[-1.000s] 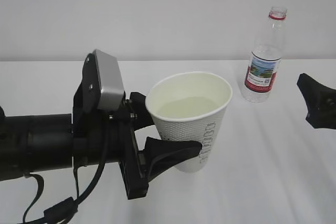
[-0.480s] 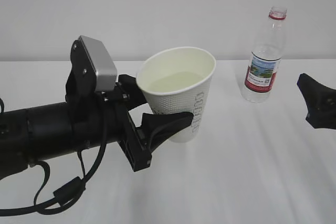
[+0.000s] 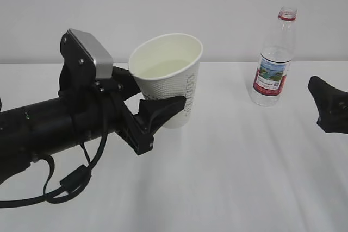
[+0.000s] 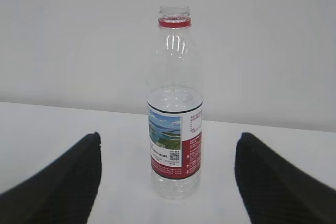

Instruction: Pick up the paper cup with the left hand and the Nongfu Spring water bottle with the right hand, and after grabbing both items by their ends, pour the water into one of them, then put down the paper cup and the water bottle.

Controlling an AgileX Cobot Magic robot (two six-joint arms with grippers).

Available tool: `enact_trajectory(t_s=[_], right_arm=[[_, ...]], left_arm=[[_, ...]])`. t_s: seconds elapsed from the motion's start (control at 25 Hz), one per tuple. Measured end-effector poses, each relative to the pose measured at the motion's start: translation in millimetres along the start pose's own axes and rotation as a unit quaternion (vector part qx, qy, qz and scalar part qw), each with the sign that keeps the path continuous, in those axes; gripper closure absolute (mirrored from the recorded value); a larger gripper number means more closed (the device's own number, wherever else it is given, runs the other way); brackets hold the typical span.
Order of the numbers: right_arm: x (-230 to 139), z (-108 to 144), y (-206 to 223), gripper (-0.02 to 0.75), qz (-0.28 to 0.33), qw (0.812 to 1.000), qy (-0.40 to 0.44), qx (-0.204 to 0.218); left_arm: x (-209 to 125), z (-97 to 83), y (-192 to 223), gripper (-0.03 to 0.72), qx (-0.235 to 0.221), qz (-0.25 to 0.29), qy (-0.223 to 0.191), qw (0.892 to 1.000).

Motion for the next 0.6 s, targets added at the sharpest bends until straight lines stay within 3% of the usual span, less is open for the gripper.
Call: enact_trajectory(t_s=[0.6], right_arm=[[0.0, 0.0, 0.0, 0.144, 0.000, 1.000, 0.000, 0.000]], left_arm=[[-9.0, 43.1, -10.1, 0.193, 0.062, 0.010, -0.009, 0.998]])
Point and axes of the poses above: a point on each arm's last joint axis where the gripper is mounted, y pointing out along that axis toward the gripper, z along the wrist's bending axis when the last joint is at zero, x = y × z, the point moved 7 cm from there along y, pointing out along that axis toward the gripper, and after that the axes turned 9 degrees about y, right-handed, at the moved point
